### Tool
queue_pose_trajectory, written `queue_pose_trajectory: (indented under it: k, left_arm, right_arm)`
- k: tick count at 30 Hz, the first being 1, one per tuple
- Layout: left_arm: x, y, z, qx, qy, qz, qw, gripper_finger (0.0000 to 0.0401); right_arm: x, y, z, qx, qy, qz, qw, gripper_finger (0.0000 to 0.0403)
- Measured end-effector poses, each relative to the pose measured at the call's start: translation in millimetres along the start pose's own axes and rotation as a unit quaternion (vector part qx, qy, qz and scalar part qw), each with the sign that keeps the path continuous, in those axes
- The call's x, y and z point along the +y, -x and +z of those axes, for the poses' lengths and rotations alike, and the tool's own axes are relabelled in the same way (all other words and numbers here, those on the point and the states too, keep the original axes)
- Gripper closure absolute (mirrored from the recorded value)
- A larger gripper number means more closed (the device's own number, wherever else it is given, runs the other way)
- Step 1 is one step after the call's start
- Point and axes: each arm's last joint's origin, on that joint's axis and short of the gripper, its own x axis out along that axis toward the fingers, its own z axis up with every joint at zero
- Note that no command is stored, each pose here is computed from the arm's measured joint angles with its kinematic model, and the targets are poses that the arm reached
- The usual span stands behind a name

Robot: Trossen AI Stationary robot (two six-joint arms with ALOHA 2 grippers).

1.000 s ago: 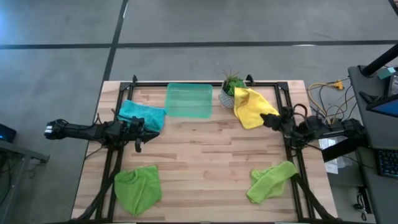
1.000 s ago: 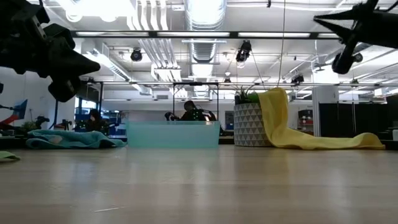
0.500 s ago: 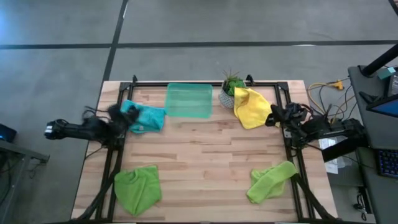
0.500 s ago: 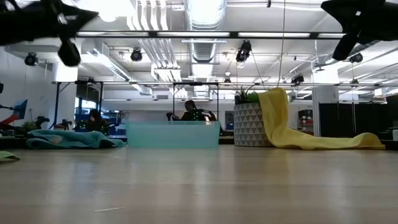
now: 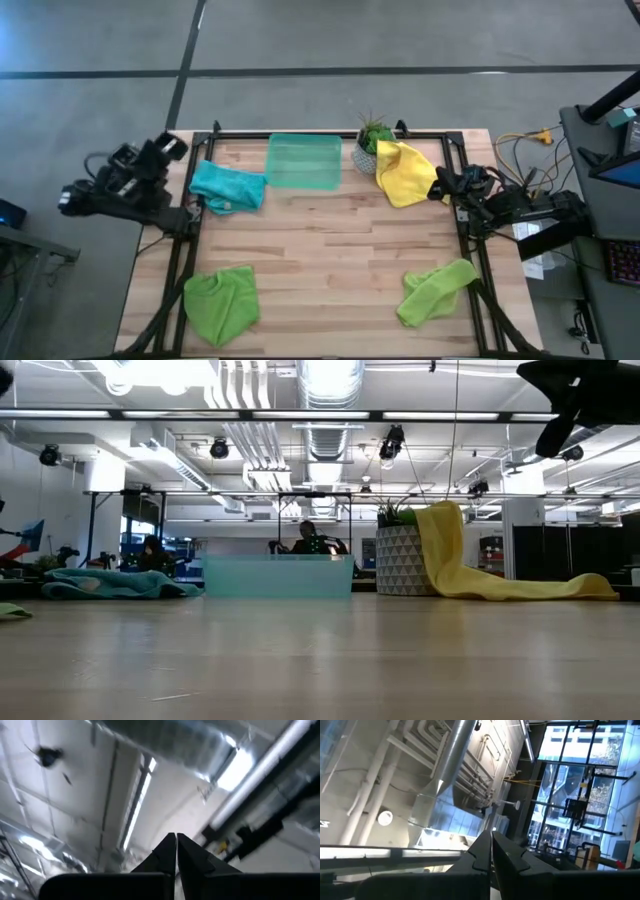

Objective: Fold microfiber towels
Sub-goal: Fold the blue microfiber towel

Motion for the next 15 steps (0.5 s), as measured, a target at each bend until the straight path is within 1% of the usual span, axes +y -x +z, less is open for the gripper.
queue_pose_trajectory:
  k: [2, 3, 5, 6, 7, 8, 9, 10, 11, 12, 13, 14, 15]
  left_arm:
    - [-6, -41, -13, 0.058, -0.005, -0.024, 0.998, 0.0401]
    - [-8, -60, -22, 0.089, -0.006, -0.028, 0.996, 0.0401]
    - [-10, -96, -38, 0.167, -0.012, -0.004, 0.986, 0.0401]
    - [-12, -112, -43, 0.214, -0.018, 0.017, 0.976, 0.0401]
    - [-12, -126, -50, 0.273, -0.024, 0.052, 0.96, 0.0401]
    - [-12, -137, -57, 0.337, -0.026, 0.103, 0.936, 0.0401]
    - [-9, -143, -67, 0.406, -0.03, 0.167, 0.898, 0.0401]
    - [-5, -147, -74, 0.463, -0.039, 0.235, 0.854, 0.0401]
    - [-1, -148, -83, 0.515, -0.058, 0.296, 0.803, 0.0401]
    - [3, -149, -91, 0.556, -0.084, 0.342, 0.753, 0.0401]
    - [7, -148, -102, 0.594, -0.113, 0.373, 0.704, 0.0401]
    - [11, -149, -112, 0.624, -0.137, 0.392, 0.661, 0.0401]
    - [13, -150, -119, 0.649, -0.156, 0.402, 0.627, 0.0401]
  right_arm:
    - [0, 0, 0, 0.0, 0.009, 0.0, 1.0, 0.0394]
    - [0, 0, 0, 0.0, 0.016, 0.0, 1.0, 0.0394]
    - [0, 0, 0, 0.001, 0.032, 0.0, 0.999, 0.0394]
    - [0, 0, 0, 0.001, 0.038, 0.0, 0.999, 0.0394]
    - [0, 0, 0, 0.001, 0.042, 0.0, 0.999, 0.0394]
    - [0, 0, 0, 0.001, 0.046, 0.0, 0.999, 0.0394]
    - [0, 0, 0, 0.001, 0.05, 0.0, 0.999, 0.0394]
    - [0, 0, 0, 0.001, 0.056, 0.0, 0.998, 0.0394]
    - [0, 0, 0, 0.001, 0.062, 0.0, 0.998, 0.0394]
    - [0, 0, 0, 0.001, 0.068, 0.0, 0.998, 0.0394]
    - [0, 0, 0, 0.002, 0.077, 0.0, 0.997, 0.0394]
    - [0, 0, 0, 0.002, 0.086, -0.001, 0.996, 0.0394]
    - [0, 0, 0, 0.002, 0.096, -0.002, 0.995, 0.0394]
